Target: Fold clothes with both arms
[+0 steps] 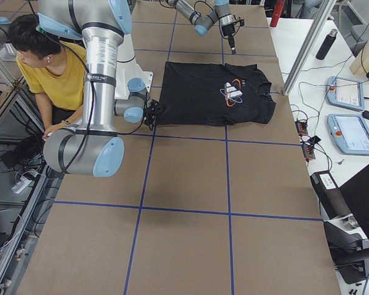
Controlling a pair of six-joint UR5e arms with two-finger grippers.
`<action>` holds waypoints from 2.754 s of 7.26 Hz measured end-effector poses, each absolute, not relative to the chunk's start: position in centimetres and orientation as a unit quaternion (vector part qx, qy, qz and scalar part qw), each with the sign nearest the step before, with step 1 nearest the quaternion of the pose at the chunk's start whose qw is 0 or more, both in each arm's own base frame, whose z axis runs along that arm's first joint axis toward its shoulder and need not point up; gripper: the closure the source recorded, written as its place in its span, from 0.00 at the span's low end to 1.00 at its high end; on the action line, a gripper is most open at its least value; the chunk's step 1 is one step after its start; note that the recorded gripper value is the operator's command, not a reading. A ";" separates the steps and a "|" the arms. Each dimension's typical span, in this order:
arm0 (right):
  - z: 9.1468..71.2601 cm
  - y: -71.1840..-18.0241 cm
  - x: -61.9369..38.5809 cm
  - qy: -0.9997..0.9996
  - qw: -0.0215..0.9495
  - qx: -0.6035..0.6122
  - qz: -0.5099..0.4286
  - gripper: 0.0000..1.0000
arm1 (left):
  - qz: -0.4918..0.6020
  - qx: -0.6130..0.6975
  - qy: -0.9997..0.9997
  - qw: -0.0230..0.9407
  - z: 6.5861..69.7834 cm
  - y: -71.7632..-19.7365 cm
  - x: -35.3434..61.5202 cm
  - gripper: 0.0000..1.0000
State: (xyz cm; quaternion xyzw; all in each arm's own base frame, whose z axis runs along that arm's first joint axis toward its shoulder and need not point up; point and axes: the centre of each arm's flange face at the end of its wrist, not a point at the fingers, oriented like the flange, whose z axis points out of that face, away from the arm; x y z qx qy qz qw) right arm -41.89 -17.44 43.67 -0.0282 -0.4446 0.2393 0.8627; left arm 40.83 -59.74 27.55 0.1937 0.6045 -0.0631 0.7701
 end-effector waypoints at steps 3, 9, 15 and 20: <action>43.2 -17.4 -41.2 -0.448 0.861 -0.030 0.240 1.00 | -0.063 0.194 0.605 0.770 27.5 -59.8 40.8 0.02; 39.7 -16.6 -37.2 -0.467 0.853 -0.058 0.227 1.00 | -0.111 0.124 0.629 0.760 30.8 -52.8 36.2 0.02; 37.5 -16.9 -35.4 -0.482 0.844 -0.074 0.224 1.00 | -0.184 0.013 0.629 0.755 34.5 -34.0 37.8 0.01; 37.2 -16.6 -34.6 -0.480 0.845 -0.081 0.220 1.00 | -0.213 -0.045 0.558 0.801 37.7 -23.5 45.3 0.11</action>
